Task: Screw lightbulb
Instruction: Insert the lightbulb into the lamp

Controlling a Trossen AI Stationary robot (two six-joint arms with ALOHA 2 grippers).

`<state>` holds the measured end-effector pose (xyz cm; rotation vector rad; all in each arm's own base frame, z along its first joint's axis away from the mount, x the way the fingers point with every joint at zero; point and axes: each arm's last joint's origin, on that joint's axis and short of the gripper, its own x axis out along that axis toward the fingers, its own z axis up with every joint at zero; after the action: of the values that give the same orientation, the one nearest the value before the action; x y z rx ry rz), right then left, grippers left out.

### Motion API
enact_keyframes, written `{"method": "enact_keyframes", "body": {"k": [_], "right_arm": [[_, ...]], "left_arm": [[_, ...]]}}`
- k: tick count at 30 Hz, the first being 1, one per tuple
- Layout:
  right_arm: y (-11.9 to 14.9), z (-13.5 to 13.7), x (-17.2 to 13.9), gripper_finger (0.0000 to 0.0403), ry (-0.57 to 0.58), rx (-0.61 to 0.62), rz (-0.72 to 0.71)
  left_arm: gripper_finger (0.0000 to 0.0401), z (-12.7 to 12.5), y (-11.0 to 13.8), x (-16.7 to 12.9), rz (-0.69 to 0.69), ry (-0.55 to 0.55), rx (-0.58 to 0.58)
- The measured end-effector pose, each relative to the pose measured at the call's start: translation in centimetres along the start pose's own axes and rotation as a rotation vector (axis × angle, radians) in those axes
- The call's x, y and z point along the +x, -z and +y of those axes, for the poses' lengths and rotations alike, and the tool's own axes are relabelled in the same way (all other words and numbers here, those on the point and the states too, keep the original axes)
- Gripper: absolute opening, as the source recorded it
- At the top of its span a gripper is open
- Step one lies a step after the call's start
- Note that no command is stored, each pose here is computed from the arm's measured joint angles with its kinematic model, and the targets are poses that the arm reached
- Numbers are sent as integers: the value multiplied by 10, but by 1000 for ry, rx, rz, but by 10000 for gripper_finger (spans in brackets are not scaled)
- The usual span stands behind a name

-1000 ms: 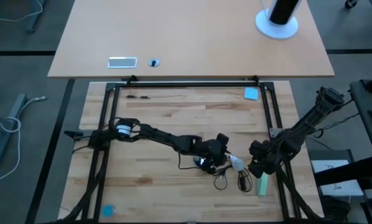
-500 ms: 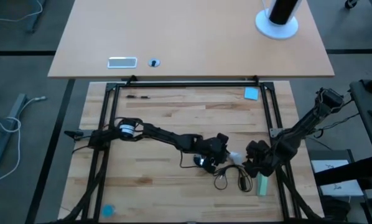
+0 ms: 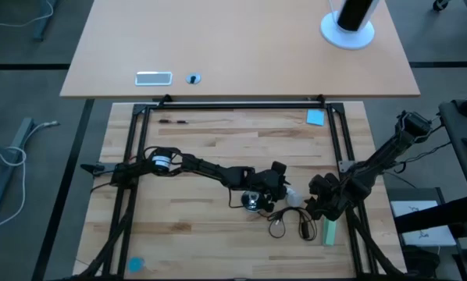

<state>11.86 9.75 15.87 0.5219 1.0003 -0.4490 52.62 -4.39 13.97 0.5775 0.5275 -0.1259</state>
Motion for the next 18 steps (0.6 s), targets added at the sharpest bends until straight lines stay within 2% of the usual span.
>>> {"method": "enact_keyframes", "body": {"k": [6,18], "right_arm": [[1,-1,1,208,7,-2,1],[2,-4,4,217,16,-2,2]], "left_arm": [[169,2,5,1,-31,118,-3],[169,10,21,7,-12,123,-29]]}}
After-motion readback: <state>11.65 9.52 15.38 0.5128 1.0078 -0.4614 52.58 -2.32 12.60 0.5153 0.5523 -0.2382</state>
